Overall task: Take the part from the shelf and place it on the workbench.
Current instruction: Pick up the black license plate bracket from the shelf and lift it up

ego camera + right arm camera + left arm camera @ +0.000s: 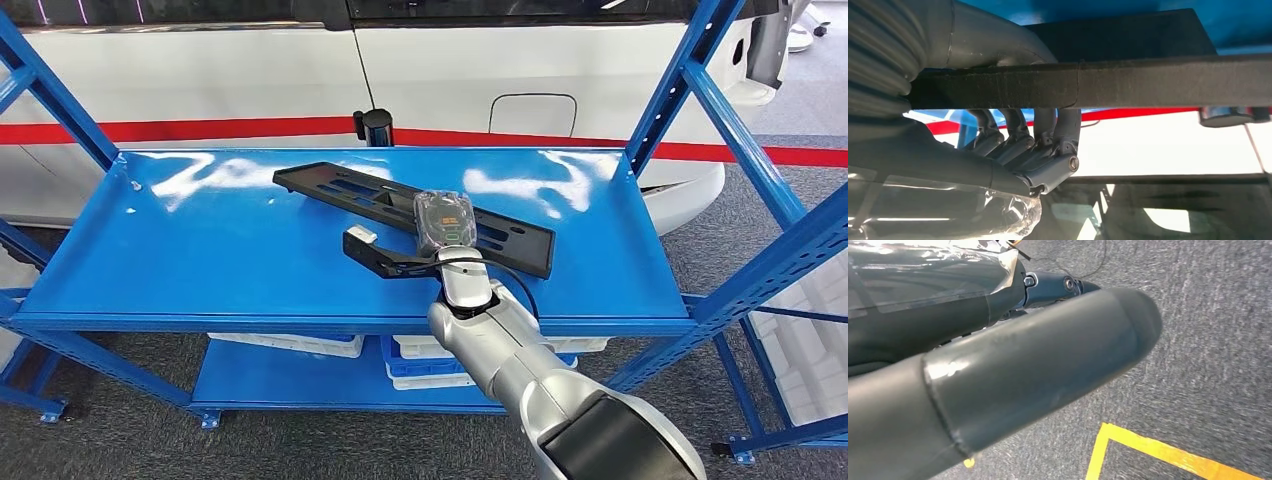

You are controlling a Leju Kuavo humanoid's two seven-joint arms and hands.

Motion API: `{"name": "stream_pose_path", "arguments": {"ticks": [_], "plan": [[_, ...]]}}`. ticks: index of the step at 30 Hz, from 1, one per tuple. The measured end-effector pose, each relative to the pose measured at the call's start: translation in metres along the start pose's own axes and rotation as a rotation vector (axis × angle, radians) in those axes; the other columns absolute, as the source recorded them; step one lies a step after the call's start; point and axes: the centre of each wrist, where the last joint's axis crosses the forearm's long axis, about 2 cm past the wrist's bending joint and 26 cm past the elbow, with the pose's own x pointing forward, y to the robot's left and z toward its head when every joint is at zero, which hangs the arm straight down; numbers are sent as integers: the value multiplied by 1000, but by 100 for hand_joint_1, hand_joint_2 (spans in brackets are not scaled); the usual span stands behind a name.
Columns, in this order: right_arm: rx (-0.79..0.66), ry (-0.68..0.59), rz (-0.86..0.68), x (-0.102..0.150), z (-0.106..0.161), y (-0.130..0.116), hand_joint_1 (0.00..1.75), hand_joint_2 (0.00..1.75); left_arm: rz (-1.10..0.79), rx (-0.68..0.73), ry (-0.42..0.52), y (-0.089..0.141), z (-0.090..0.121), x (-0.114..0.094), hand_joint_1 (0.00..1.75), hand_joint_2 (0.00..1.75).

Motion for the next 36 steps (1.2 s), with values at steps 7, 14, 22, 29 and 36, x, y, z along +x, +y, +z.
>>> {"name": "stream_pose_path", "arguments": {"ticks": [7, 14, 22, 29, 36], "plan": [[-26, -6, -31, 1, -2, -4, 175, 175, 15, 5, -34, 0, 0, 0, 0, 0], [-304, -53, -197, 4, -14, -36, 175, 175, 233, -3, -293, 0, -1, -3, 0, 0], [-320, -62, -197, 5, -16, -41, 175, 175, 250, -3, -283, 1, -1, -4, 0, 0], [-489, -197, -123, 24, -10, -61, 175, 175, 215, -16, -396, 1, -1, -3, 0, 175], [-702, -149, -264, 13, 10, -114, 175, 175, 188, -42, -483, 0, -1, -2, 0, 175]]}}
